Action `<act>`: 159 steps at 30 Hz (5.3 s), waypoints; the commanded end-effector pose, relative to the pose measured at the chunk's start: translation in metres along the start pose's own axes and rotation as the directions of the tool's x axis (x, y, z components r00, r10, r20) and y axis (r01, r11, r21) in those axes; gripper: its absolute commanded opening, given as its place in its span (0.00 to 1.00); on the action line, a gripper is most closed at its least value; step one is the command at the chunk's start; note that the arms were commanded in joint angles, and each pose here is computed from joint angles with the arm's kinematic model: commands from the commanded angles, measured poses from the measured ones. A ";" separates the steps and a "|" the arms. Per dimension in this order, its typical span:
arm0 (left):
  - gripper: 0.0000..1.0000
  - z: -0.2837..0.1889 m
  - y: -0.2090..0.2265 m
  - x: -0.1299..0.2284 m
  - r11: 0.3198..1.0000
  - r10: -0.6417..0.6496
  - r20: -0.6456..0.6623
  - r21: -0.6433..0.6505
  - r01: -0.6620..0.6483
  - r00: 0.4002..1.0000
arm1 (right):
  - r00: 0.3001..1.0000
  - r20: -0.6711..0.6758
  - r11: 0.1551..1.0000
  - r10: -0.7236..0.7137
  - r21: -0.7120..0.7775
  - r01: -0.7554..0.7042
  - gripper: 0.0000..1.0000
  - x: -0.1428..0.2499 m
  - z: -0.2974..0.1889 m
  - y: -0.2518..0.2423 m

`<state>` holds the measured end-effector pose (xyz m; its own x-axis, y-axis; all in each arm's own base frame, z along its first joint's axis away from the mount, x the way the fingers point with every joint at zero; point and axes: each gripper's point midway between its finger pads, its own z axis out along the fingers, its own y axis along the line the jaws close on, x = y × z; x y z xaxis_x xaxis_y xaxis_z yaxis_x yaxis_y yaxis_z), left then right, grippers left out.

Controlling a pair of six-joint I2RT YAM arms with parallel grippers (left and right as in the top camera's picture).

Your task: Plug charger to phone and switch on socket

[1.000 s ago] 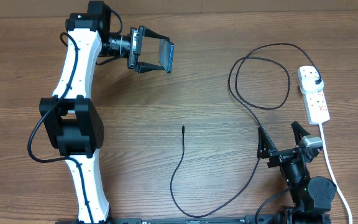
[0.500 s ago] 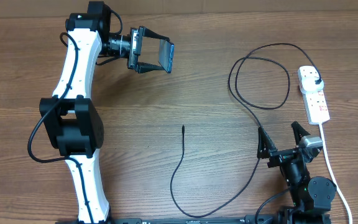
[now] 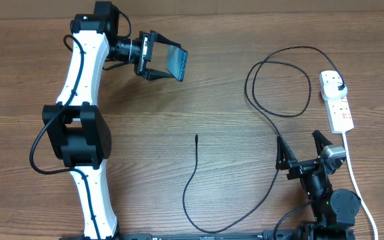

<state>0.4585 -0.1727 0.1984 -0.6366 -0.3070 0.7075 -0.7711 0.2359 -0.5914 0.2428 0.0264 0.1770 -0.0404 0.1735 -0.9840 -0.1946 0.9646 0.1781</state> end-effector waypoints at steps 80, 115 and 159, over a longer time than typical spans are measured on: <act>0.04 0.133 0.082 0.026 0.847 -0.050 0.539 -0.423 0.322 0.841 | 0.248 -0.850 0.544 0.465 0.052 -0.838 0.94 0.081 0.144 0.119; 0.04 0.161 0.094 0.050 0.810 -0.186 0.605 -0.351 0.469 0.775 | 0.247 -0.826 0.585 0.507 0.118 -0.803 0.24 0.094 0.146 0.107; 0.04 0.173 0.084 0.047 0.842 -0.171 0.605 -0.320 0.434 0.777 | 0.245 -0.828 0.582 0.504 0.116 -0.805 0.09 0.093 0.145 0.108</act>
<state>0.3640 -0.3196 0.1083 -0.3650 -0.8384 0.4048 -0.9247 0.3771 -0.0527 0.3575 0.1746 0.1004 -0.9217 0.3664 -0.1274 0.0507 0.4396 0.8968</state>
